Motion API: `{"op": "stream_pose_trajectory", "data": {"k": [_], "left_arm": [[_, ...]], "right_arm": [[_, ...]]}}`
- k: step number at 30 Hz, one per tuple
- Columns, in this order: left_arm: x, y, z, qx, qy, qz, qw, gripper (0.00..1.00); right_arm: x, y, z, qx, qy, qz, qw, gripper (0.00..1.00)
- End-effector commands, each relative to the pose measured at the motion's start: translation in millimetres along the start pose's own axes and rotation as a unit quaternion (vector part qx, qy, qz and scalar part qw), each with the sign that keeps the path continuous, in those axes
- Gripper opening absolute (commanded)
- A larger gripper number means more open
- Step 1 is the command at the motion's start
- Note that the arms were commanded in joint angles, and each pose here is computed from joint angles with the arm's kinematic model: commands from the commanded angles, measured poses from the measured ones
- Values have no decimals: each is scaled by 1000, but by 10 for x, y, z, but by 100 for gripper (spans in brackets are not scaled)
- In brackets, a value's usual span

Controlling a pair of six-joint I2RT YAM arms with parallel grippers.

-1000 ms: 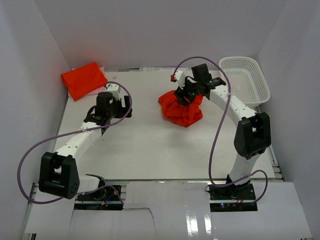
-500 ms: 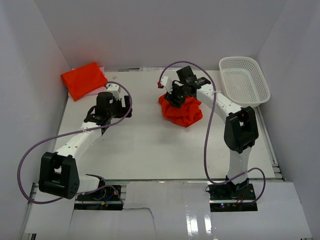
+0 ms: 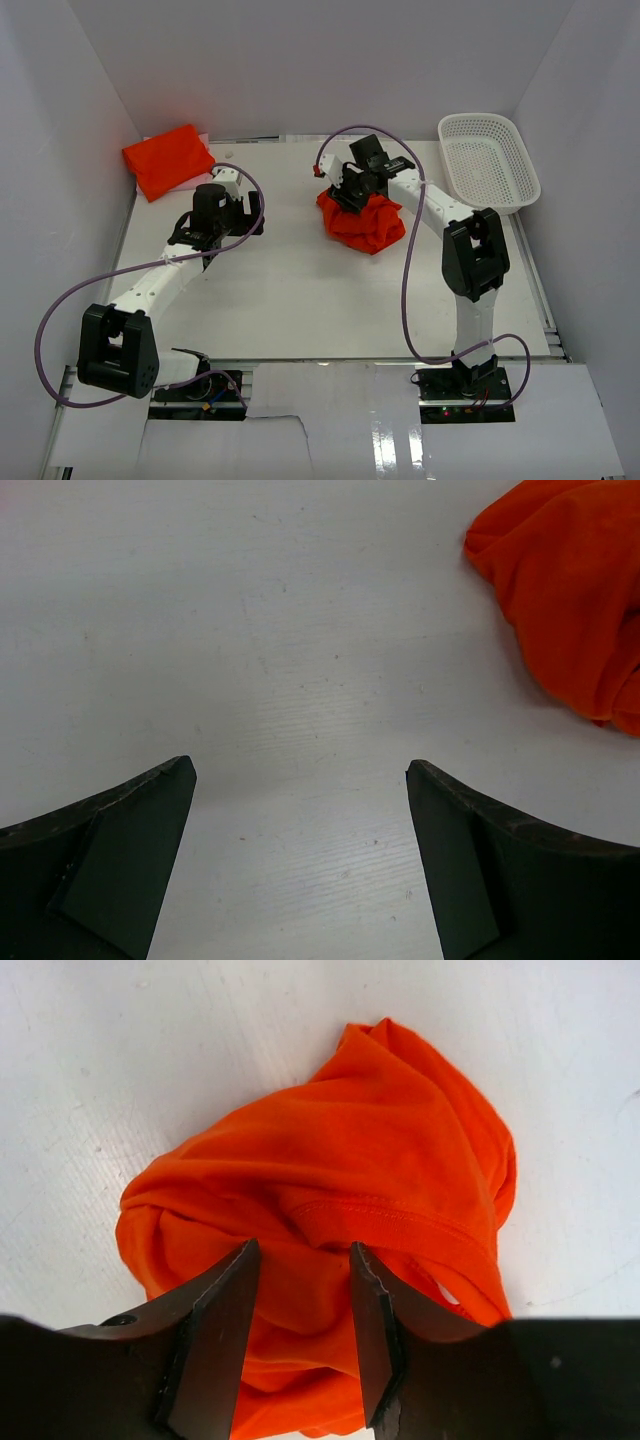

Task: Fold and stack the t-shirts
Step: Flatten out the tshirt

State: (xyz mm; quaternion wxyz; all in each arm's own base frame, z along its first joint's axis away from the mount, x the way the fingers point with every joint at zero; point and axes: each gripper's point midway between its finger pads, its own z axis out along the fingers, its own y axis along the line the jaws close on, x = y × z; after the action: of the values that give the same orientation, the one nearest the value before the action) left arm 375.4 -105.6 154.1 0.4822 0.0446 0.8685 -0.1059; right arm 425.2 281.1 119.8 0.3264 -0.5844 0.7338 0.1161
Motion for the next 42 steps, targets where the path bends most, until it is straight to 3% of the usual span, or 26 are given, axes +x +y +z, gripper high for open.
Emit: {"op": "stream_pose_trajectory", "data": {"k": [1,8,22,23,25,28,34,42], "left_arm": [[-126,-38,-67,7,-24,7,1000,98],[-116,-50,-66,8,-23,7,1000,98],[-109,-71,-54,10,-21,11,1000,98],[-102,-64,-51,9,-20,10,1000,98],[-101,-70,-51,10,-19,11,1000,98],[-91,-68,-52,10,-19,11,1000,98],[-105,-147,-67,19,-21,18,999,98],[-227,-658,-96,99,-47,82,991,98]], "right_arm": [[-210,-145,4,30,-32,-8,999,47],[-300,-168,23,28,-46,4,999,47],[165,-55,310,22,16,-10,1000,43],[160,-65,300,27,16,-13,999,36],[165,-83,319,31,20,-8,999,8],[76,-19,265,7,13,11,1000,8],[-580,-78,-315,16,-72,18,997,8],[-1220,-140,-1242,44,-141,22,989,8]]}}
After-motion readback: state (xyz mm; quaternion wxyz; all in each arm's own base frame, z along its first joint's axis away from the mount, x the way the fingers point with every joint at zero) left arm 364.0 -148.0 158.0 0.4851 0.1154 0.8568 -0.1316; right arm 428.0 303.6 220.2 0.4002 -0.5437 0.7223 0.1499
